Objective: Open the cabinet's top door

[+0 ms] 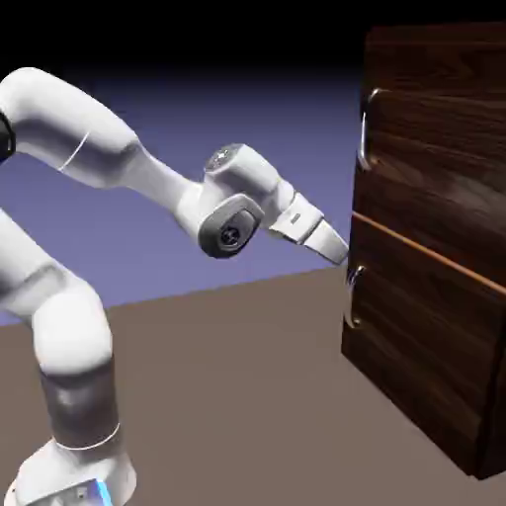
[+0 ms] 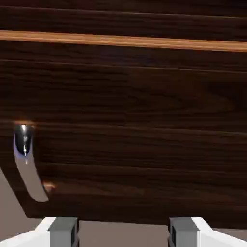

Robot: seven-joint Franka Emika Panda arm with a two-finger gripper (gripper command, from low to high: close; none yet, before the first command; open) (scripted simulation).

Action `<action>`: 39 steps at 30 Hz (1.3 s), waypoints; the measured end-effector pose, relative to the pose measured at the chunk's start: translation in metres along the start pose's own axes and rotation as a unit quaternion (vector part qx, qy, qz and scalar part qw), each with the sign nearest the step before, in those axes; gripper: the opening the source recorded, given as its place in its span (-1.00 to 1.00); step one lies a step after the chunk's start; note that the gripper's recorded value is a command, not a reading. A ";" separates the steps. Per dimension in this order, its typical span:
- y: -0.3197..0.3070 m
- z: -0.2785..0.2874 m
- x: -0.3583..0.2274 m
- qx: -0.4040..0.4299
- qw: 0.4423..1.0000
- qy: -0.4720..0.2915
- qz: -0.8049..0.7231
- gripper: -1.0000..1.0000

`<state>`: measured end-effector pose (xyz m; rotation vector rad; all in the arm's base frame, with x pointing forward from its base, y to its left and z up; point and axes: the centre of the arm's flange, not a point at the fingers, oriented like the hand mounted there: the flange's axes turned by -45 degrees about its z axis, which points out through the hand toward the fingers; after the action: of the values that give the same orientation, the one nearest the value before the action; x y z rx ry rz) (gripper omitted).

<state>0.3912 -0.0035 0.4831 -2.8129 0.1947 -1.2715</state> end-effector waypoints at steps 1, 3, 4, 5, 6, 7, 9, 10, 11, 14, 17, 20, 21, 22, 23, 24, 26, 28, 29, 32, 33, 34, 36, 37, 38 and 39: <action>0.002 -0.006 0.007 -0.001 0.999 0.010 0.034 0.00; 0.005 -0.018 0.021 -0.002 0.994 0.030 0.102 0.00; 0.006 -0.024 0.027 -0.001 0.990 0.040 0.136 0.00; 0.007 -0.030 0.033 0.001 0.984 0.049 0.168 0.00; 0.007 -0.036 0.039 0.003 0.978 0.059 0.201 0.00; 0.008 -0.042 0.045 0.006 0.970 0.069 0.233 0.00; 0.008 -0.054 0.055 0.014 0.951 0.087 0.295 0.00; 0.007 -0.059 0.060 0.018 0.941 0.096 0.325 0.00; 0.007 -0.065 0.064 0.024 0.929 0.104 0.355 0.00; 0.003 -0.081 0.077 0.044 0.888 0.127 0.439 0.00; -0.003 -0.096 0.087 0.068 0.841 0.146 0.517 0.00; -0.011 -0.108 0.095 0.096 0.787 0.161 0.587 0.00; -0.014 -0.112 0.097 0.106 0.768 0.164 0.609 0.00; -0.017 -0.115 0.099 0.116 0.749 0.167 0.630 0.00; -0.021 -0.118 0.101 0.126 0.729 0.170 0.651 0.00; -0.025 -0.120 0.103 0.137 0.709 0.171 0.670 0.00; -0.033 -0.124 0.106 0.158 0.667 0.173 0.707 0.00; -0.042 -0.127 0.109 0.180 0.624 0.172 0.740 0.00; -0.047 -0.127 0.110 0.191 0.602 0.170 0.756 0.00; -0.061 -0.126 0.112 0.223 0.535 0.162 0.799 0.00; -0.066 -0.125 0.113 0.233 0.513 0.158 0.811 0.00; -0.072 -0.124 0.113 0.243 0.490 0.153 0.823 0.00; -0.082 -0.119 0.114 0.263 0.443 0.142 0.845 0.00; -0.087 -0.116 0.114 0.272 0.420 0.135 0.855 0.00; -0.093 -0.112 0.114 0.281 0.396 0.128 0.865 0.00; -0.098 -0.109 0.114 0.289 0.372 0.121 0.874 0.00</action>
<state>0.3934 0.0791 0.6489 -0.5210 1.6116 -0.5974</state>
